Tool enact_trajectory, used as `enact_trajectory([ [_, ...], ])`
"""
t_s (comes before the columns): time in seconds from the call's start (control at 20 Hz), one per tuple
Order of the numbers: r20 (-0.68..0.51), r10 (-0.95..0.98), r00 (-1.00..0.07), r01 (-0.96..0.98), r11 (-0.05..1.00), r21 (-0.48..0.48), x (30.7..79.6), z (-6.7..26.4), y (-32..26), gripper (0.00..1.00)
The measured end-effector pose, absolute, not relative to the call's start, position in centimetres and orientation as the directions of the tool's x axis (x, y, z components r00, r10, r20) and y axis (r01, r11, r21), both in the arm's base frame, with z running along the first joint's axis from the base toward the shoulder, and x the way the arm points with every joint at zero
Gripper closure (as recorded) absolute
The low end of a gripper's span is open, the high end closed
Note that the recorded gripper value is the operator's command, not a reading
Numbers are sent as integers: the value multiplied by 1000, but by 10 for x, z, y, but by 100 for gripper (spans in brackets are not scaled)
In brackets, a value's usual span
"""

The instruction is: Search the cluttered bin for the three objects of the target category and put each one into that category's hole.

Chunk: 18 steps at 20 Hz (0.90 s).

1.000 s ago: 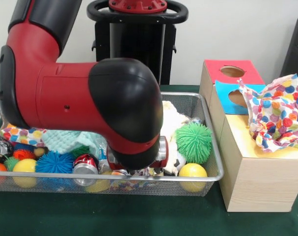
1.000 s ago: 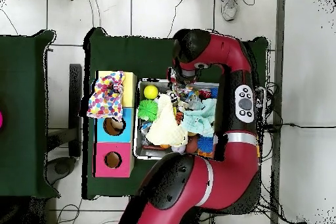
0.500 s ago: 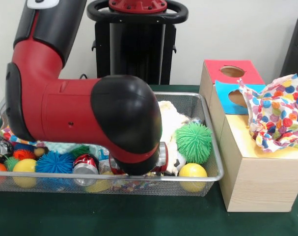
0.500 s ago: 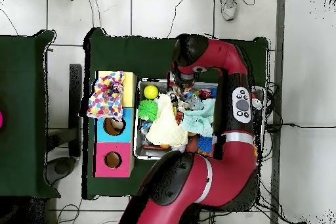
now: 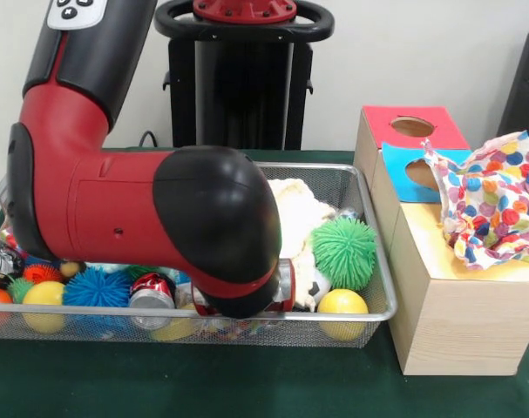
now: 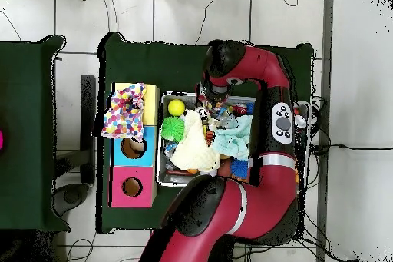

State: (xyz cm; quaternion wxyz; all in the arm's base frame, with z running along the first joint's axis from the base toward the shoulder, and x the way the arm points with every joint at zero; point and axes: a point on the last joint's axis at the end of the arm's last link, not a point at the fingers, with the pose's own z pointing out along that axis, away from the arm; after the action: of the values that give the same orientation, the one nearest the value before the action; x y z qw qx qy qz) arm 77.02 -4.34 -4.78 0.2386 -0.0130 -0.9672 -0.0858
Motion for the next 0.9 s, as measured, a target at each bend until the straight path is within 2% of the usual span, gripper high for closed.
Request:
enact_trajectory([
  [0.9, 462, -13, -887, 73, 983, 168, 771, -48, -43, 0],
])
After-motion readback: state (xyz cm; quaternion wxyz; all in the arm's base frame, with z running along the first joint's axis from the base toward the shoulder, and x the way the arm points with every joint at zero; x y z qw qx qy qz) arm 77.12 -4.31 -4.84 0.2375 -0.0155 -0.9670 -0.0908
